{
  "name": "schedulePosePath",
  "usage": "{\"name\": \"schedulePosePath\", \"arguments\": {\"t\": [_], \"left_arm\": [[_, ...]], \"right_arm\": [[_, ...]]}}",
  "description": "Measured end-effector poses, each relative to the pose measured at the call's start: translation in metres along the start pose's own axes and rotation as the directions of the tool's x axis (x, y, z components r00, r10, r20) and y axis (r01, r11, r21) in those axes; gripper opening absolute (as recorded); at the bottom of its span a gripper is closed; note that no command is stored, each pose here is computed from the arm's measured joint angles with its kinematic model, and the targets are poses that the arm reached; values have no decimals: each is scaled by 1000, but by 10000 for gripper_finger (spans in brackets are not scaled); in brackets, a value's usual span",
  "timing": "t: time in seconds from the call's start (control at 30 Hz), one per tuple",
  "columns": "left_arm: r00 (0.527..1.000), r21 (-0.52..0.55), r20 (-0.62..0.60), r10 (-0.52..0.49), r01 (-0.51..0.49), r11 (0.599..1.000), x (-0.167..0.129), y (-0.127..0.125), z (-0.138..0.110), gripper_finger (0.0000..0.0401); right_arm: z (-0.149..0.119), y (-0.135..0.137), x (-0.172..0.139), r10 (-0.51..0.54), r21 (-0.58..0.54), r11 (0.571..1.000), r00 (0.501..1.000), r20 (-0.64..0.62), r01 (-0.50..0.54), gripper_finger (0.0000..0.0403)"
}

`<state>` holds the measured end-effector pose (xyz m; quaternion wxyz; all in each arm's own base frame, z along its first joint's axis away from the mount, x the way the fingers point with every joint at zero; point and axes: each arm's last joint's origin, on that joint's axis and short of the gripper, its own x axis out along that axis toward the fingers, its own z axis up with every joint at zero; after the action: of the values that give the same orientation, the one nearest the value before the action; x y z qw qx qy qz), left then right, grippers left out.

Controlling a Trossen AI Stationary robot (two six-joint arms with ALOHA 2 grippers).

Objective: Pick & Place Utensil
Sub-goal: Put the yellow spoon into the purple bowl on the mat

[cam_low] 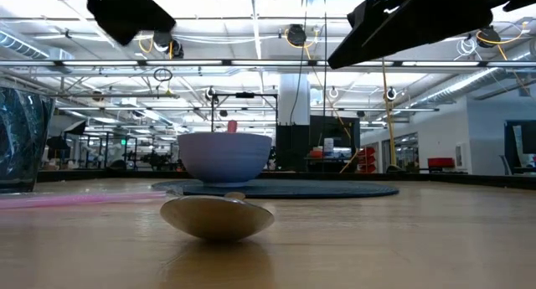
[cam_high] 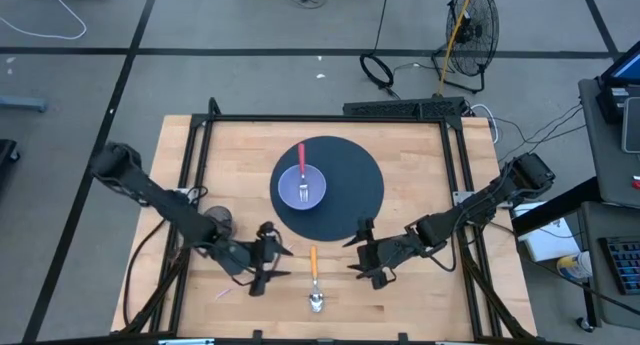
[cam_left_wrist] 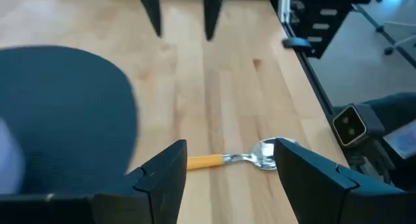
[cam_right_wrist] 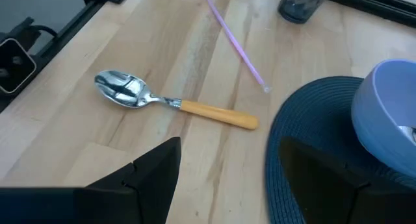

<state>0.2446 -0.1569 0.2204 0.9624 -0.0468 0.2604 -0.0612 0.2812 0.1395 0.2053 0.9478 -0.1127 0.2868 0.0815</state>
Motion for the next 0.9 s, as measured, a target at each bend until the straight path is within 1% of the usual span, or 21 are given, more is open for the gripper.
{"name": "schedulePosePath", "arguments": {"t": [0.1,0.2,0.3,0.43,0.53,0.63,0.7,0.8,0.9], "left_arm": [[999,23,-13,-47,48,999,18,0,-4,237],[997,22,-38,-62,63,998,34,2,1,237],[992,61,-117,-49,56,997,49,4,4,237],[981,151,-190,-33,62,987,63,3,15,237],[974,199,-228,-20,66,978,71,4,22,237],[974,226,-225,-27,79,971,81,6,28,237],[967,222,-253,-33,92,971,89,11,25,237],[951,185,-305,-51,112,976,103,18,17,237],[947,145,-319,-39,90,985,114,24,14,237]], "right_arm": [[0,0,0,1,-3,1000,1000,0,-1,254],[0,-1,0,-5,-1,1000,1000,-1,5,254],[0,-1,0,-6,-1,1000,1000,-2,6,254],[-2,-1,0,-5,-4,1000,1000,-17,5,254],[-4,-1,0,-7,7,1000,999,-44,7,254],[-7,-1,0,-8,21,1000,997,-75,10,254],[-11,-1,0,-9,32,999,994,-108,13,254],[-16,-2,-1,-13,60,998,987,-160,23,254],[-21,-2,-2,-17,85,996,978,-206,36,254]]}}
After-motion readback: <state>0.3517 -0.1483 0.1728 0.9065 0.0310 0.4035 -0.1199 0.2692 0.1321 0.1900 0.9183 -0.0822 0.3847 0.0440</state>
